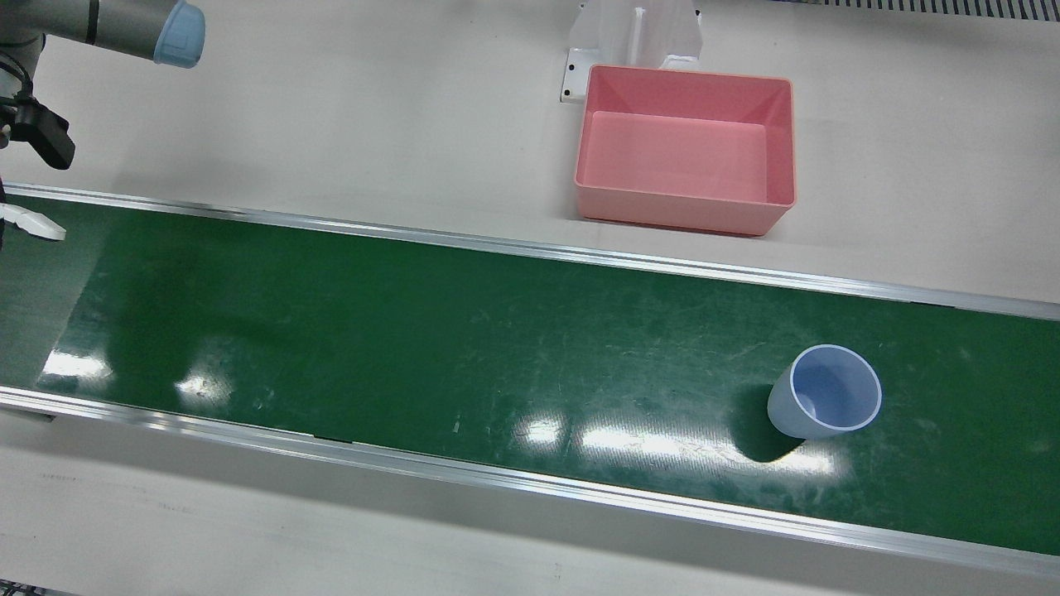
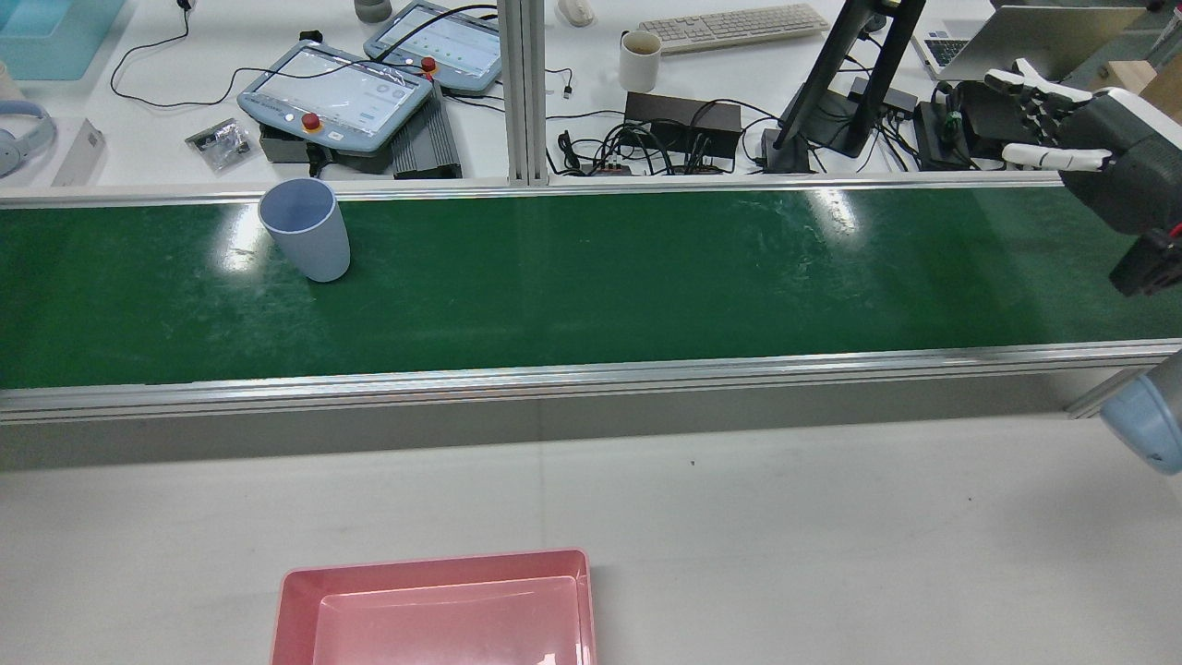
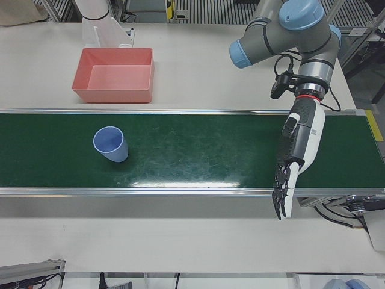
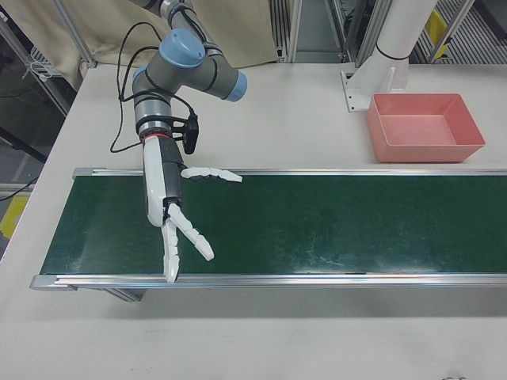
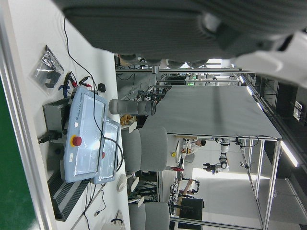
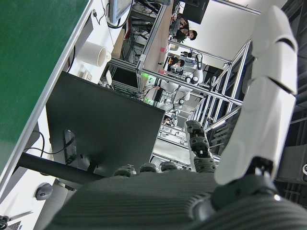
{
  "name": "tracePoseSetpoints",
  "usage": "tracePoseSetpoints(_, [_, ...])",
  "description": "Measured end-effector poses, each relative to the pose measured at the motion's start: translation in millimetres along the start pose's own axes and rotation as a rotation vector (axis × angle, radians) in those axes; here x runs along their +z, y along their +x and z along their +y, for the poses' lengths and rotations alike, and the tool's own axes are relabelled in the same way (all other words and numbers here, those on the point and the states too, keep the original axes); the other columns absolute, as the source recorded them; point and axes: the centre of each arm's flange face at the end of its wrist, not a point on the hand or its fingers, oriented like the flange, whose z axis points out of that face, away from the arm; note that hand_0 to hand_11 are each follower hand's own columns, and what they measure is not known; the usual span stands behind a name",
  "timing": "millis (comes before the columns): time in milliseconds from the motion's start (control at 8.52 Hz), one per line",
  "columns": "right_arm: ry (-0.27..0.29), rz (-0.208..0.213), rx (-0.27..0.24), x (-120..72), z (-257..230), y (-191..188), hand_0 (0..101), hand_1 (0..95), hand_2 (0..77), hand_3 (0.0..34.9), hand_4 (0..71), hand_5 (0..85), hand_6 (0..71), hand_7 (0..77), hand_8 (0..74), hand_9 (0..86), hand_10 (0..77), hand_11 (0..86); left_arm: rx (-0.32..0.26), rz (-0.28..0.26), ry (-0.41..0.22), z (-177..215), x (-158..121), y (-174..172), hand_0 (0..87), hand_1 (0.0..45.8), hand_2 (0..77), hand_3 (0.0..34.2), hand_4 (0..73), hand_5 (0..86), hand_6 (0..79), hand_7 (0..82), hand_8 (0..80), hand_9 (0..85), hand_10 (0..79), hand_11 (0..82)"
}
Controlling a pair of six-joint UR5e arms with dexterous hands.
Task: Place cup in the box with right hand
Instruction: 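Raise the right hand beside the belt, waiting for the blue cup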
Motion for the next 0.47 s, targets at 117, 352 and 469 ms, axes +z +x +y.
tracePoseSetpoints(117, [-0.004, 0.004, 0.001, 1.4, 2.2, 2.2, 49, 18.5, 14.2, 0.0, 0.5, 3.8, 0.5, 1.6, 0.0, 0.5, 0.0, 0.5, 0.0, 0.0, 0.0, -0.1, 0.0, 0.0, 0.0, 0.5, 0.5, 0.0, 0.0, 0.0, 0.0, 0.0, 0.0, 0.0, 0.0, 0.0])
tracePoseSetpoints(352, [-0.009, 0.009, 0.002, 2.8, 4.5, 5.2, 48, 18.5, 14.2, 0.0, 1.6, 3.8, 0.5, 1.6, 0.5, 0.5, 0.0, 0.5, 0.0, 0.0, 0.001, -0.4, 0.0, 0.0, 0.0, 0.5, 0.5, 0.0, 0.0, 0.0, 0.0, 0.0, 0.0, 0.0, 0.0, 0.0])
tracePoseSetpoints(469, [-0.01, 0.009, 0.002, 3.0, 4.8, 5.6, 48, 18.5, 14.2, 0.0, 1.6, 3.8, 0.5, 1.6, 0.5, 0.5, 0.0, 0.5, 0.0, 0.0, 0.001, -0.4, 0.0, 0.0, 0.0, 0.5, 0.5, 0.0, 0.0, 0.0, 0.0, 0.0, 0.0, 0.0, 0.0, 0.0])
